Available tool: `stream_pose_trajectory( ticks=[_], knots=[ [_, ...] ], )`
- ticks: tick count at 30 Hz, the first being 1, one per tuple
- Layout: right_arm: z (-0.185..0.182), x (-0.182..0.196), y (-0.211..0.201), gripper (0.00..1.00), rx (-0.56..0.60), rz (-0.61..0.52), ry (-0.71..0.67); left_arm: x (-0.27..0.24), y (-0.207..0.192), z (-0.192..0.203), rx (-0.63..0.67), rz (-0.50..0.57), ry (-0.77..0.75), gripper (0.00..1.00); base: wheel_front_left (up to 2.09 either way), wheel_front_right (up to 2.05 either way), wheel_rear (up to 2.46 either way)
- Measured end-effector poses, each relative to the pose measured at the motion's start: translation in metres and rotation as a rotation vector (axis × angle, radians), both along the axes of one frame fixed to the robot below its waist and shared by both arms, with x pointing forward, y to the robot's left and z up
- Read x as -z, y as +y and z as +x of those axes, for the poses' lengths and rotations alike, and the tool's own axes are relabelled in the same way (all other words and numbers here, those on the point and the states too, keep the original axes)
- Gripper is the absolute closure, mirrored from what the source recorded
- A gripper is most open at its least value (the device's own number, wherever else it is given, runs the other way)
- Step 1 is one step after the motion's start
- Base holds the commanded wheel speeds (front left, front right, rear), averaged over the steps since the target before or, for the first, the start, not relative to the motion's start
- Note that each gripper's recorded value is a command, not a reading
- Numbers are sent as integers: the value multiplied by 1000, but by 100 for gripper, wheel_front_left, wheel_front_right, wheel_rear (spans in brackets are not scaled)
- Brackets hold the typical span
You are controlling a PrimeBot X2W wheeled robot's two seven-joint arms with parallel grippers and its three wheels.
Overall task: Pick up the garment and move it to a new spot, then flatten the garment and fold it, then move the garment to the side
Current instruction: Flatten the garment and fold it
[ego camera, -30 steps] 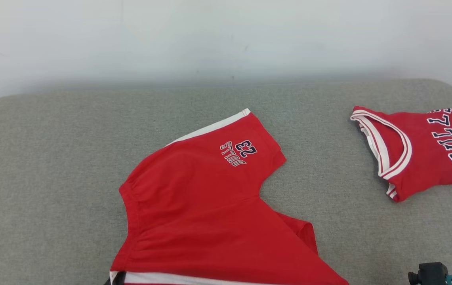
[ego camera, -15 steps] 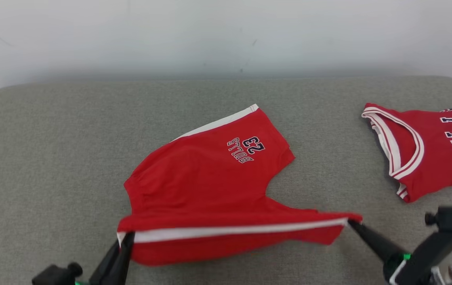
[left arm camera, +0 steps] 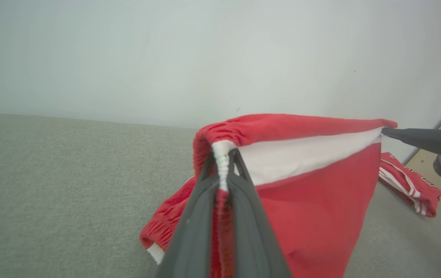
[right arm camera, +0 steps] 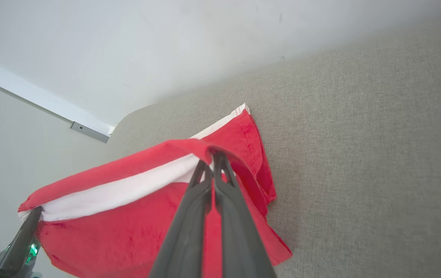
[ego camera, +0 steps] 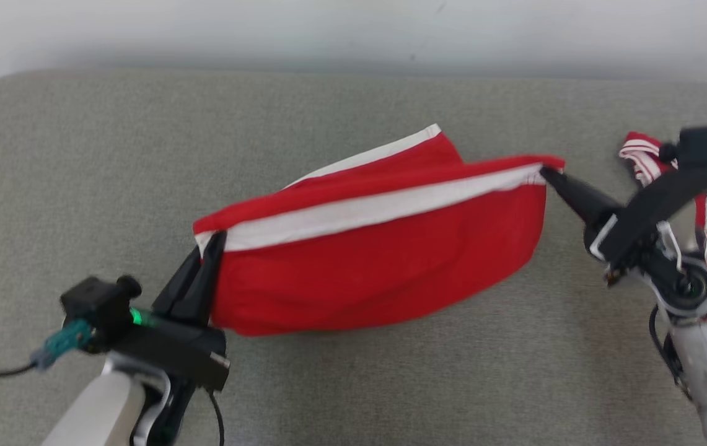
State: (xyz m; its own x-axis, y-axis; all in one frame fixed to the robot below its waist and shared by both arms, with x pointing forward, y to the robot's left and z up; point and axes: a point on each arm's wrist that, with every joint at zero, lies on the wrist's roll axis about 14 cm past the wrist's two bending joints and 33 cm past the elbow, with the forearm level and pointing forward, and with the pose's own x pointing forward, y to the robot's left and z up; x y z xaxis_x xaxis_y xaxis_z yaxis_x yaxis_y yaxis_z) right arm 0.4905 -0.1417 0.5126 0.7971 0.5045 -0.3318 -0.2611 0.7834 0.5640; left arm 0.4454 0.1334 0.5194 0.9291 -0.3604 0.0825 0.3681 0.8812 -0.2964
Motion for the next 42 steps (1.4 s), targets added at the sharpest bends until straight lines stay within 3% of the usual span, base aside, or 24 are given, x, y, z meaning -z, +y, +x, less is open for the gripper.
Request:
stream_pose_trajectory(
  ticks=[13,26,27,28,29,30,42],
  knots=[
    [98,26,42,100,-26,-115,50,28,7,52,-30,-9,113,100,0,0,0],
    [121,89,79,100,-70,-174,120,67,23,67,-79,12,228,100,0,0,0],
    [122,89,80,77,-68,-177,114,67,23,67,-81,13,228,98,0,0,0],
    [123,88,80,16,-66,-178,103,68,24,66,-82,16,232,52,0,0,0],
    [123,87,80,0,-65,-180,97,69,24,66,-83,19,234,7,0,0,0],
    [122,86,80,0,-64,-180,94,68,25,66,-86,20,231,0,0,0,0],
    [89,57,52,0,-16,-236,-103,40,57,34,-179,108,121,0,0,0,0]
  ],
)
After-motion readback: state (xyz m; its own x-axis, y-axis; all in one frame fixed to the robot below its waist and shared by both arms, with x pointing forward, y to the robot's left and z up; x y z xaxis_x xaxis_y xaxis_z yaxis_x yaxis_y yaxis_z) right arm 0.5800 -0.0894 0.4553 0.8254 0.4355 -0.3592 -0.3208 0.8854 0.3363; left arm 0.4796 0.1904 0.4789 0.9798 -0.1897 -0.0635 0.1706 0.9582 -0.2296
